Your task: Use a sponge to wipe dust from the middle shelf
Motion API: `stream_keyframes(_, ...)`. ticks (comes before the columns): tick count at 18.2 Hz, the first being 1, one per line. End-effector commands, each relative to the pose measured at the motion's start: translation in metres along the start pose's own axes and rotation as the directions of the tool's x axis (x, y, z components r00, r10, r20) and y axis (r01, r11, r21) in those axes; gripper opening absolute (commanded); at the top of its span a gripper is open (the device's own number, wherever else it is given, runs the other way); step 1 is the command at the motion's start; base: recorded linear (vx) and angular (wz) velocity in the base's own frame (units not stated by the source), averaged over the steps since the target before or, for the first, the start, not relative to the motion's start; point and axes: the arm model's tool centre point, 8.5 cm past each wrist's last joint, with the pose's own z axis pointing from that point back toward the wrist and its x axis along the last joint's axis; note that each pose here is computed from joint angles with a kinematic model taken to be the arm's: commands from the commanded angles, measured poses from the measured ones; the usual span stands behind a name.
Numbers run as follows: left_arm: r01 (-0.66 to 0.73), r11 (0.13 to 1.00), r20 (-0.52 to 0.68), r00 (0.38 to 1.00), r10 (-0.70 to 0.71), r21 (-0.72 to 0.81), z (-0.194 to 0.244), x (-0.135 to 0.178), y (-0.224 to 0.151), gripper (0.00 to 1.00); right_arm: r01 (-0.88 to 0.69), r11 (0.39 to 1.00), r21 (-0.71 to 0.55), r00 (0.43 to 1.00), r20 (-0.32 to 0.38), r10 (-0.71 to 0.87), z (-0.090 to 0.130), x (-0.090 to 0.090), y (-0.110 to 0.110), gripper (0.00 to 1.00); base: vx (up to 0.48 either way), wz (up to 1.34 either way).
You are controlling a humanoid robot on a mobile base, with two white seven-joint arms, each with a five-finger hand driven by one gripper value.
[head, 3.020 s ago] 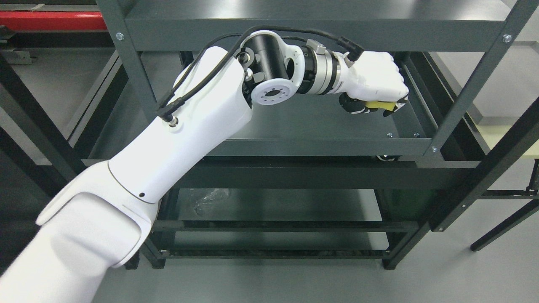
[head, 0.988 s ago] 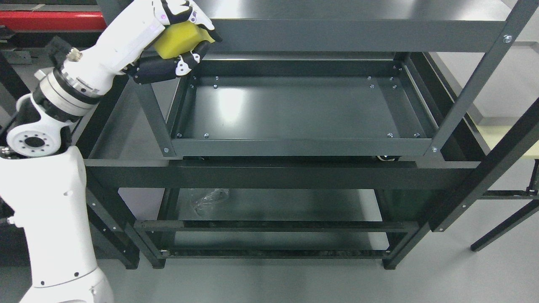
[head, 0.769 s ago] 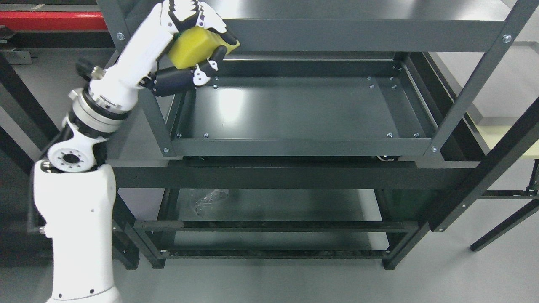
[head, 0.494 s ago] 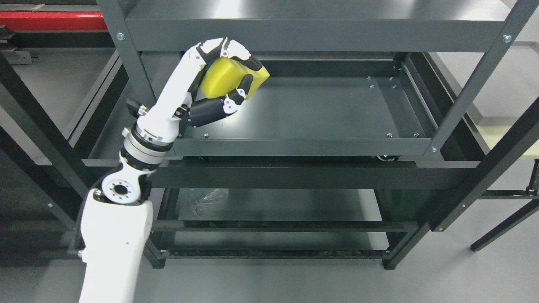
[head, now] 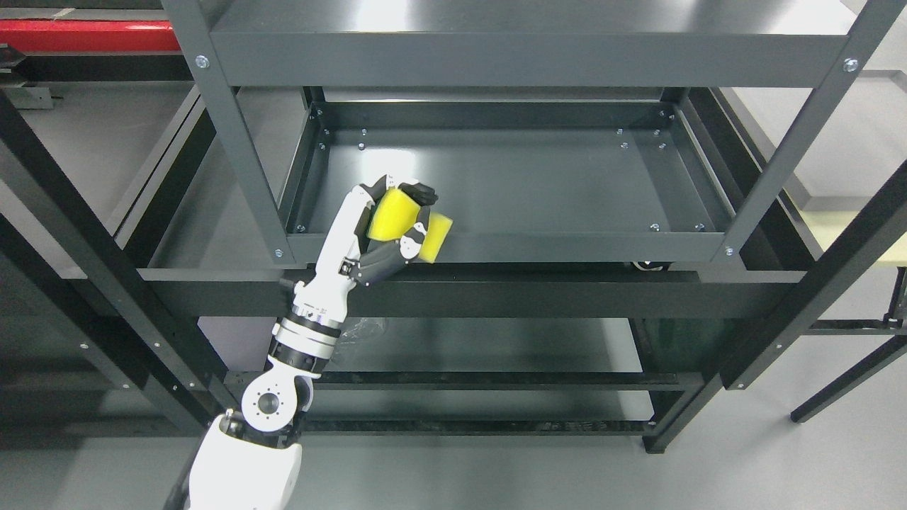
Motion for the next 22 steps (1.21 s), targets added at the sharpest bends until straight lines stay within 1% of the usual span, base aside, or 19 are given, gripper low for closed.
stream_keyframes(1, -0.015, 0.994, -0.052, 0.998, 0.021, 0.11, 0.025, 0.014, 0.028, 0.12, -0.004, 1.0, -0.014, 0.999, -0.05, 0.003, -0.001, 0.002, -0.01, 1.0, 0.0, 0.0)
stream_keyframes(2, -0.008, 0.99, -0.042, 0.999, 0.014, 0.139, 0.026, 0.021, 0.039, 0.12, -0.004, 1.0, -0.014, 0.999, -0.05, 0.003, -0.001, 0.002, -0.01, 1.0, -0.004, -0.02)
stream_keyframes(4, 0.007, 0.981, -0.07, 0.998, 0.006, 0.194, 0.033, 0.025, 0.059, 0.12, -0.004, 1.0, -0.014, 0.999, -0.05, 0.003, -0.001, 0.002, -0.01, 1.0, -0.002, -0.01)
stream_keyframes(7, 0.025, 0.969, -0.102, 0.995, 0.0, 0.246, 0.049, 0.023, 0.076, 0.12, -0.004, 1.0, -0.015, 0.999, -0.05, 0.003, -0.001, 0.002, -0.01, 1.0, 0.0, 0.0)
stream_keyframes(9, 0.028, 0.967, -0.113, 0.994, 0.001, 0.252, 0.057, 0.021, 0.076, 0.12, -0.004, 1.0, -0.014, 0.999, -0.05, 0.003, -0.001, 0.002, -0.01, 1.0, 0.005, 0.0)
stream_keyframes(14, 0.037, 0.967, -0.067, 0.998, -0.021, 0.252, 0.064, 0.025, 0.074, 0.12, -0.004, 1.0, -0.015, 0.999, -0.05, 0.003, -0.001, 0.002, -0.01, 1.0, 0.005, -0.01)
stream_keyframes(17, 0.03, 0.97, -0.094, 0.996, -0.008, 0.24, 0.077, 0.017, 0.066, 0.12, -0.004, 1.0, -0.014, 0.999, -0.05, 0.003, -0.001, 0.002, -0.01, 1.0, -0.005, 0.03)
stream_keyframes(22, 0.026, 0.971, -0.107, 0.994, -0.001, 0.236, 0.081, 0.013, 0.064, 0.12, -0.004, 1.0, -0.014, 0.999, -0.05, 0.003, -0.001, 0.002, -0.01, 1.0, 0.002, 0.0)
